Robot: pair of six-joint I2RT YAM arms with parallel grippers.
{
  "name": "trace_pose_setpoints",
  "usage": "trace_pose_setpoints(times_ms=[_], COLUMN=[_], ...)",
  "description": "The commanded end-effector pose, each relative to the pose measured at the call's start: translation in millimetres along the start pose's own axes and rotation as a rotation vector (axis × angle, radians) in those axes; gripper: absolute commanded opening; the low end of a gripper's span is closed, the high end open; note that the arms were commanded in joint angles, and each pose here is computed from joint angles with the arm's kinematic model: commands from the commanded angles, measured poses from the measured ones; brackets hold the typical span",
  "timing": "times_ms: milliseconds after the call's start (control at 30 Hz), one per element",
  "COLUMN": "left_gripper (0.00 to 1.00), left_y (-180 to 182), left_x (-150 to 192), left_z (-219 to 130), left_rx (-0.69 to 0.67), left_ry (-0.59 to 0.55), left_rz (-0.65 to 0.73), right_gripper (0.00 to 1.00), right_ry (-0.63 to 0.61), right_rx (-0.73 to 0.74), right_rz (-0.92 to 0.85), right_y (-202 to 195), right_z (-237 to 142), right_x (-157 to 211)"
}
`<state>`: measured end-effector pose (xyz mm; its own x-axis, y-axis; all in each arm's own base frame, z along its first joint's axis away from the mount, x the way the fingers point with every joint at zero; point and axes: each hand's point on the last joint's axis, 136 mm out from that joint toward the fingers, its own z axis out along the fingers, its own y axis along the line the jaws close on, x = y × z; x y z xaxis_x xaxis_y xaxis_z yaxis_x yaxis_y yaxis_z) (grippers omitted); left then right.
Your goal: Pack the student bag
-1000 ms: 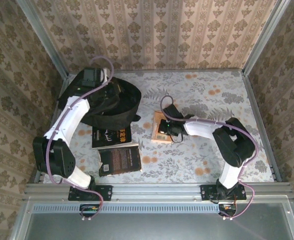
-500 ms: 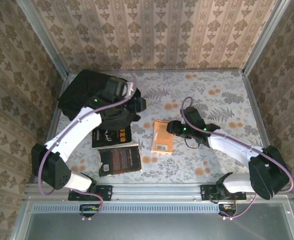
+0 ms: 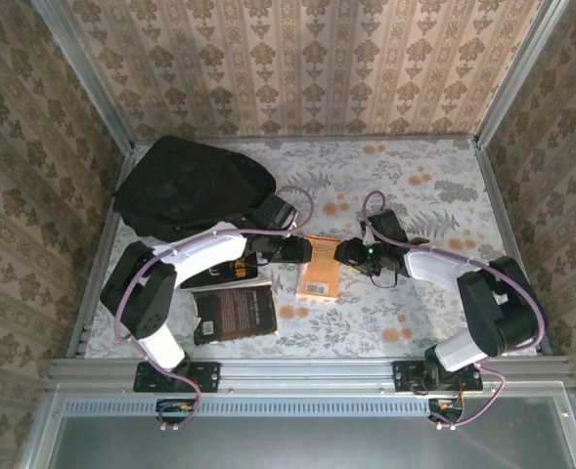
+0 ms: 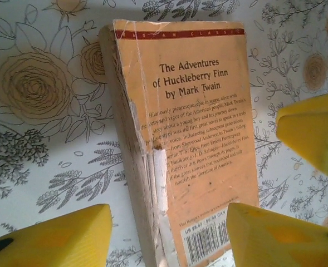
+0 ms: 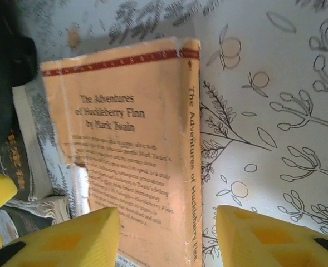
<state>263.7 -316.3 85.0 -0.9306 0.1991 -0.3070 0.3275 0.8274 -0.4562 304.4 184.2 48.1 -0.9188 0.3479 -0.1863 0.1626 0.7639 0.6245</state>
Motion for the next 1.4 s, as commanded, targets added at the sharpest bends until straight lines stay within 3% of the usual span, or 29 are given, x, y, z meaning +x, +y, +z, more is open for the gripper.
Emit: trace_pose_setpoints(times_ms=[0, 367, 833, 1067, 1367], left_gripper=[0.55, 0.50, 0.35, 0.30, 0.25], left_y=[-0.1, 10.8, 8.0, 9.3, -0.8], left_x=[-3.4, 4.4, 12.9, 24.3, 19.2], left_z=[14.8, 52.7, 69.4, 79.5, 65.5], left_rx=[0.008, -0.003, 0.035, 0.067, 0.125], left_ry=[-0.002, 0.055, 0.104, 0.137, 0.113], left_rz=[-0.007, -0.026, -0.033, -0.060, -0.055], right_gripper=[0.49, 0.48, 0.44, 0.43, 0.43], right_ry=[0.030, 0.097, 0.170, 0.137, 0.139], right_rx=[-0.015, 0.001, -0.090, -0.251, -0.423], right_rz=[0.025, 0.035, -0.033, 0.010, 0.056], right_y=[-0.8, -15.0, 17.2, 53.8, 91.9], right_z=[7.7, 29.6, 38.6, 22.6, -2.7], right_x=[3.8, 13.9, 25.1, 16.6, 14.0])
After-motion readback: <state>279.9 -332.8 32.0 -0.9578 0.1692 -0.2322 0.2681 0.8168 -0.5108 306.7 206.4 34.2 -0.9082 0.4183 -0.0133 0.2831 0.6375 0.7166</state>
